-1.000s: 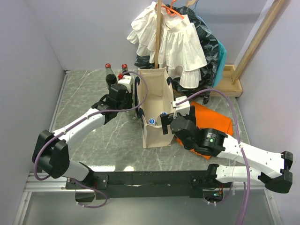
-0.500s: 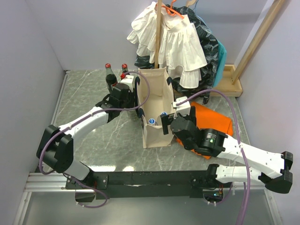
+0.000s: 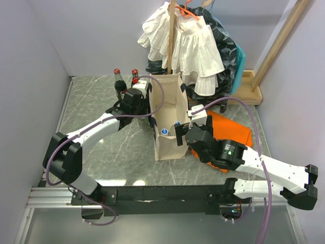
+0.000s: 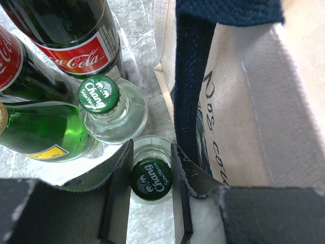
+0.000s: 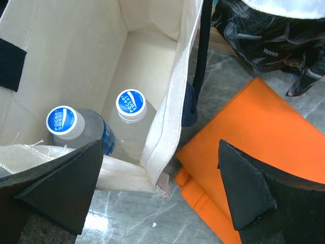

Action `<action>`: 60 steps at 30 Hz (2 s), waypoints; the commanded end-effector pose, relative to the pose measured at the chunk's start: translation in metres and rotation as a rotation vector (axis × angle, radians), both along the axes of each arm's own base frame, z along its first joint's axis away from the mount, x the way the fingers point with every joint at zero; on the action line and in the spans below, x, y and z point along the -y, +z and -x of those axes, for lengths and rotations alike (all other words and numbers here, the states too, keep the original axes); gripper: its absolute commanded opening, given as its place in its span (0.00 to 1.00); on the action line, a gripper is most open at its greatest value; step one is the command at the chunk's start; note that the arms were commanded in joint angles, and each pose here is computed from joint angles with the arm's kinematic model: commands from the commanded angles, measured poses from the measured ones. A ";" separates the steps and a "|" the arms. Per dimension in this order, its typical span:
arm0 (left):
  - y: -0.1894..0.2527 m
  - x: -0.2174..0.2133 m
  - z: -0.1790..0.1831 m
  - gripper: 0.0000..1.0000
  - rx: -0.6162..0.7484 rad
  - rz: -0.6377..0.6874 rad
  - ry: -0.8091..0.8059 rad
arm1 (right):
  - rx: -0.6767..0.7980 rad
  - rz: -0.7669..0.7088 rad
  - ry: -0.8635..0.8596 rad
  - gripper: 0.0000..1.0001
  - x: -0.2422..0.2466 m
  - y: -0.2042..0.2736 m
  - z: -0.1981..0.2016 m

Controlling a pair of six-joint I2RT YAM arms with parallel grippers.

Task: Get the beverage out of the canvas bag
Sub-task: Place the drink at the center of the board.

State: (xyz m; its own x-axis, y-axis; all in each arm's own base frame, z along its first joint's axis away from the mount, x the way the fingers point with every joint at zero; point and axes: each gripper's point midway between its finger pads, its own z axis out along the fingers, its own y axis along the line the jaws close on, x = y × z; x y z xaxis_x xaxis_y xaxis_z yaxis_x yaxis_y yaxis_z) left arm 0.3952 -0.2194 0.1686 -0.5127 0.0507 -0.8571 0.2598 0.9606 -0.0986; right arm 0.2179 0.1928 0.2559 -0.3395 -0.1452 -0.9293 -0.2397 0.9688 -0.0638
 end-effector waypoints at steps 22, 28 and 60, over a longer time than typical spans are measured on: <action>0.046 0.010 -0.015 0.55 0.110 0.055 0.005 | 0.026 -0.038 -0.014 1.00 -0.001 0.009 -0.002; 0.056 0.007 -0.013 0.58 0.123 0.060 0.010 | 0.026 -0.045 -0.019 1.00 0.001 0.009 -0.001; 0.160 0.006 0.046 0.87 0.232 0.258 -0.121 | 0.045 -0.061 0.035 1.00 -0.007 0.033 0.000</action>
